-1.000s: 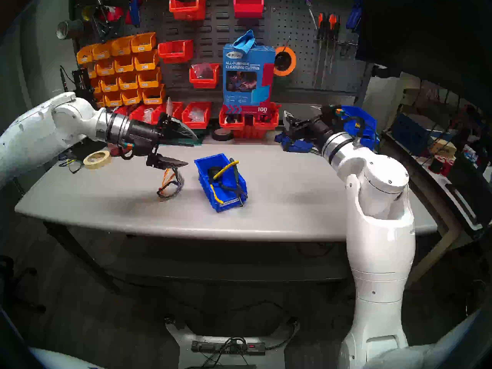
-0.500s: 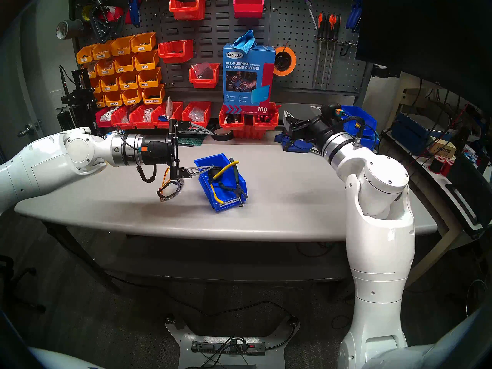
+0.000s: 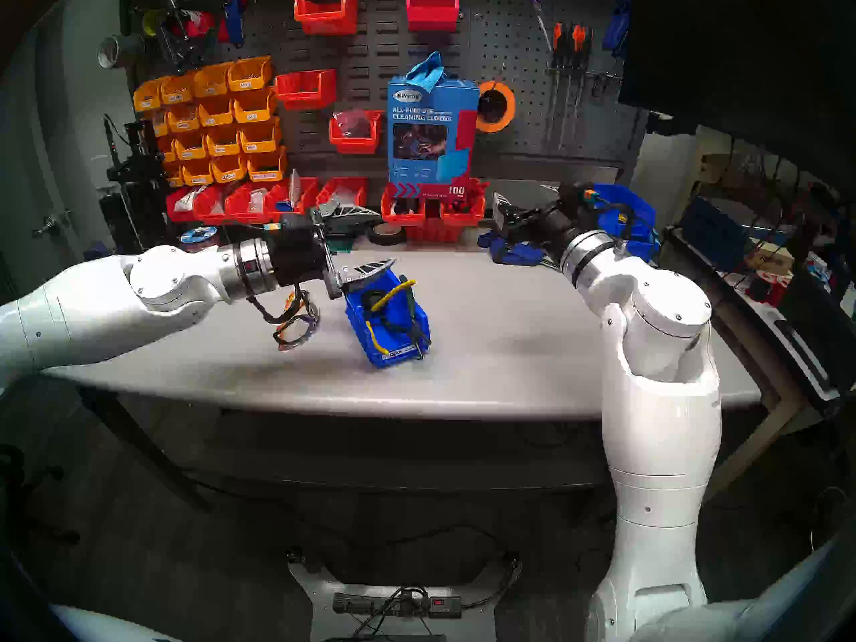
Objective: Take out tools from the storage box
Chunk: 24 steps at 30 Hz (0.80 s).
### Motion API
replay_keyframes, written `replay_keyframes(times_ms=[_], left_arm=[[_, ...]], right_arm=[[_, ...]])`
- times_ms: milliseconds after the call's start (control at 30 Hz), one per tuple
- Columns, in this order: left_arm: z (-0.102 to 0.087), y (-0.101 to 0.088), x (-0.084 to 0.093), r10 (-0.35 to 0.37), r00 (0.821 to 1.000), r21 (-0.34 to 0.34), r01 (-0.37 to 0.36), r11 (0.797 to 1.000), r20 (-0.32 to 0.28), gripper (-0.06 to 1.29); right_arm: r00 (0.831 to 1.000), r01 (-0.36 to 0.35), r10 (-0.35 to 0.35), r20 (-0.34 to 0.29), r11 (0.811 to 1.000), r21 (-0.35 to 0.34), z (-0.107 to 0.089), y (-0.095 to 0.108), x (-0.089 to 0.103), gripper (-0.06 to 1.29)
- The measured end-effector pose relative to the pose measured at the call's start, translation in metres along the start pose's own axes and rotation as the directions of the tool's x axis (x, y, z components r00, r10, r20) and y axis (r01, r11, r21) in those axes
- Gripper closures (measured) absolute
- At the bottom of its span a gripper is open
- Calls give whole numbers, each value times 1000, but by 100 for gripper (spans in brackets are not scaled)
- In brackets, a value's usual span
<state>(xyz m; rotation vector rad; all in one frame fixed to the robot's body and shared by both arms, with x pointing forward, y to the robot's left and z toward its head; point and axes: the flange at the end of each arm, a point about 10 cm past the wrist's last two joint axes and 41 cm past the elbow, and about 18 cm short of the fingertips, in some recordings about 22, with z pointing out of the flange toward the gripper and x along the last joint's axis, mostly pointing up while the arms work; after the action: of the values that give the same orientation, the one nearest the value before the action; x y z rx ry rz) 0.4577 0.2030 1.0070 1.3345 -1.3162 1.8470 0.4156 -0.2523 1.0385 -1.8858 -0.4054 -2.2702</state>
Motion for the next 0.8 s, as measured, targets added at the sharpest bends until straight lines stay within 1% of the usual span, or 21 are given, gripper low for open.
replay_keyframes(times_ms=[33, 67, 167, 200, 233, 267, 300, 333, 467, 633, 733, 800], left_arm=[[1, 2, -3, -49, 999, 12, 48, 999, 14, 2], [1, 3, -5, -82, 996, 20, 82, 996, 23, 2], [2, 9, -15, -193, 979, 41, 191, 981, 61, 2], [2, 12, -19, -233, 970, 45, 230, 972, 77, 2], [3, 16, -24, -276, 956, 46, 273, 961, 101, 2], [3, 17, -26, -290, 951, 46, 287, 957, 110, 2], [4, 21, -31, -328, 935, 45, 325, 945, 137, 2], [4, 23, -32, -341, 929, 45, 338, 940, 148, 2], [7, 27, -40, -395, 892, 41, 396, 917, 218, 2], [11, 25, -42, -416, 871, 46, 419, 907, 261, 2], [16, 21, -42, -420, 865, 49, 423, 905, 274, 2], [17, 21, -42, -419, 865, 49, 423, 905, 276, 2]], right_arm=[[1000, 0, 0, 0, 1000, 0, 0, 0, 0, -1], [1000, 0, 0, 0, 1000, 0, 0, 0, 0, -1], [1000, 0, 0, 0, 1000, 0, 0, 0, 0, -1], [1000, 0, 0, 0, 1000, 0, 0, 0, 0, -1], [1000, 0, 0, 0, 1000, 0, 0, 0, 0, -1], [1000, 0, 0, 0, 1000, 0, 0, 0, 0, -1], [1000, 0, 0, 0, 1000, 0, 0, 0, 0, -1], [1000, 0, 0, 0, 1000, 0, 0, 0, 0, -1], [1000, 0, 0, 0, 1000, 0, 0, 0, 1, -1], [1000, -1, 1, 0, 1000, 0, 0, 0, 1, -1], [1000, -1, 1, 0, 1000, -1, 0, 0, 1, -1], [1000, -1, 1, 0, 1000, -1, 0, 0, 1, -1]])
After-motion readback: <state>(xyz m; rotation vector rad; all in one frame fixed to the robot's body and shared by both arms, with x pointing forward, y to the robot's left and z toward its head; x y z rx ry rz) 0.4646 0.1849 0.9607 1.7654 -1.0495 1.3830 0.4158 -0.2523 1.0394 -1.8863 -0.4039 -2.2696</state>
